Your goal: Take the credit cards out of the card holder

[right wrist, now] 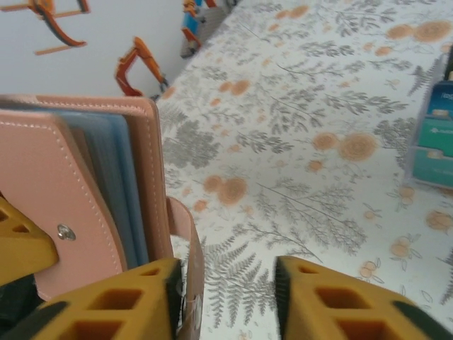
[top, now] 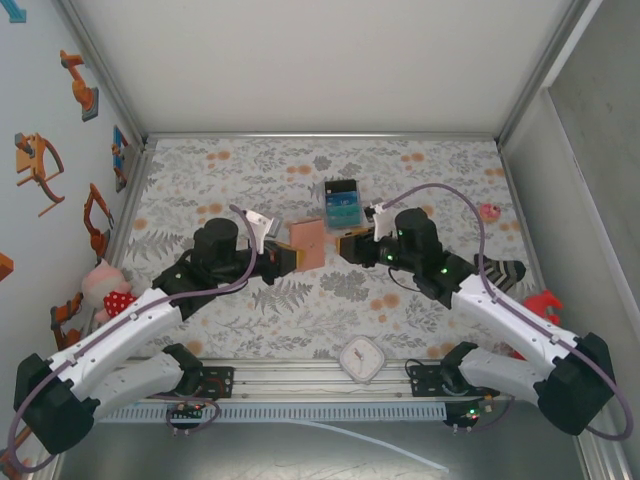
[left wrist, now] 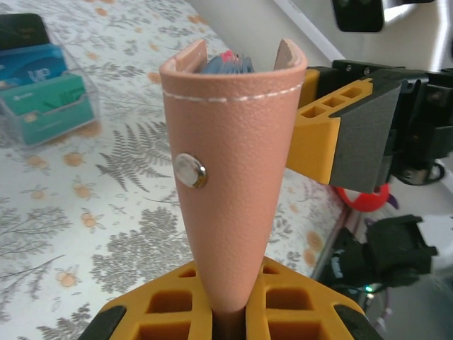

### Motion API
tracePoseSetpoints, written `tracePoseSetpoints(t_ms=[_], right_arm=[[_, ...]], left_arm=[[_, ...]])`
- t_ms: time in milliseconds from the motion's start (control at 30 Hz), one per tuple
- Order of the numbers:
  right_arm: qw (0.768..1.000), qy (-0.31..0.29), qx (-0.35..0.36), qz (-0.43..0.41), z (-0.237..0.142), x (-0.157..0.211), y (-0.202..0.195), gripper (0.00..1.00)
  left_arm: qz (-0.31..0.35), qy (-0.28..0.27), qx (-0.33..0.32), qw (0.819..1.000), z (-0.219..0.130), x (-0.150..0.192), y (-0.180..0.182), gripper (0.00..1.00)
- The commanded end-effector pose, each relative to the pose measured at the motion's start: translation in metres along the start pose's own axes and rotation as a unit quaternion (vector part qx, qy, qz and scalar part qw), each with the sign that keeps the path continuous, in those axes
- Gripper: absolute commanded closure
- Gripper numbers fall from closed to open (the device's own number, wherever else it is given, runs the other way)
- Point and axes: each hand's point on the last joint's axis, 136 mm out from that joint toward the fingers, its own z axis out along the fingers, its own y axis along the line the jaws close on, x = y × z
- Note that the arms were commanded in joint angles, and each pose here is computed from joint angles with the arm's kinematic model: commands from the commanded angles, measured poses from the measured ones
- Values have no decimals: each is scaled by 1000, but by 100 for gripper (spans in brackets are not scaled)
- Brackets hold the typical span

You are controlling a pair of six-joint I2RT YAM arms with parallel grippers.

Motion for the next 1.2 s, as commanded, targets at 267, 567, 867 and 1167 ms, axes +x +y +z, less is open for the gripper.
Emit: tracePoseSetpoints(t_ms=[267,567,867,1167], right_arm=[[983,-54,-150,-86,-37,-7,59,41],[974,-73,-188,-107,-49,-7,73,50],[972,-75,-195,-109,-50,-9,74,65],[971,-90,-191,-113,-57,-13,74,68]], left_arm=[[38,-27,159,986,-16,-27,-64,100],[48,-26,214,975,-24,-28,-84,100],[64,-31,233,970,-31,-27,-92,100],[72,-40,237,968,-35,-26,-94,100]])
